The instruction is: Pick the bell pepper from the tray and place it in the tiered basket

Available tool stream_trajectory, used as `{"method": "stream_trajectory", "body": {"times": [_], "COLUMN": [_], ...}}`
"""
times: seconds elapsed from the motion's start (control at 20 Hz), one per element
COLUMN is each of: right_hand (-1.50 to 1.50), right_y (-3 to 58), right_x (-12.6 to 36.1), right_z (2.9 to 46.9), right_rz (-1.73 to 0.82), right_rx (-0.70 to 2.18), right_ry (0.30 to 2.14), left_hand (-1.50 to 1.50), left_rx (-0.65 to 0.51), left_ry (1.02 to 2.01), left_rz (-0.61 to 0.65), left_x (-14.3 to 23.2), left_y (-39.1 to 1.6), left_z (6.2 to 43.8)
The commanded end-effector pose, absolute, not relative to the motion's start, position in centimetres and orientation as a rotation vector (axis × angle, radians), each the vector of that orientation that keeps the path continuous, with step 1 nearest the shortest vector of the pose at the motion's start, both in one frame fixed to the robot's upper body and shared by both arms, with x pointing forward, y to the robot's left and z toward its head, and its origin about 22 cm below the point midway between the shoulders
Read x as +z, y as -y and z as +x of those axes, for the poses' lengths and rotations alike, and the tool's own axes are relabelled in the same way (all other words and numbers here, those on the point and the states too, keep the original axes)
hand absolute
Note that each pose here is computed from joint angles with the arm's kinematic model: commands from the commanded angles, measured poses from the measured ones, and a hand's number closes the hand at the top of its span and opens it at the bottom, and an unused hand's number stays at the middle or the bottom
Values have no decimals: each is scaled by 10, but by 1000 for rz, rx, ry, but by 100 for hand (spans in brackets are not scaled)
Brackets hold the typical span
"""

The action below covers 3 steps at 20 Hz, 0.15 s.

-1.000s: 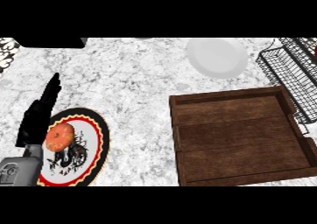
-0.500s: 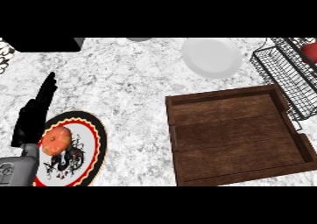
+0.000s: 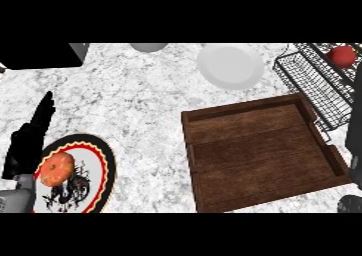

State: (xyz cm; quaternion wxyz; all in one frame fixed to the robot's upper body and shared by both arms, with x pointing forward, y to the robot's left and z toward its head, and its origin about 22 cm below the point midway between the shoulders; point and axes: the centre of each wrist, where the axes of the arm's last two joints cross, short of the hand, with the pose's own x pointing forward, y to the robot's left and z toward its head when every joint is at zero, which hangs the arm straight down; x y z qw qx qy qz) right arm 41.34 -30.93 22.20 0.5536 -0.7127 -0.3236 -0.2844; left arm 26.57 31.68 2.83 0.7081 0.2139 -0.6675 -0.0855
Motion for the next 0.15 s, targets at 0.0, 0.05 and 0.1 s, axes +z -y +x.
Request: {"method": "stream_trajectory", "body": {"times": [0.0,0.05,0.1], "right_hand": [-150,-150,-150], "right_y": [279,276,275], "right_x": [226,221,206], "right_z": [388,379,368], "right_rz": [-1587,-1595,-1610], "right_rx": [-798,-827,-824], "right_ry": [756,755,751], "left_hand": [0,0,0], "left_rx": [-171,-168,-186], "left_ry": [1468,1465,1468], "left_rz": [505,481,482], "left_x": [24,20,24], "left_y": [-330,-321,-323], "left_z": [263,260,255]}}
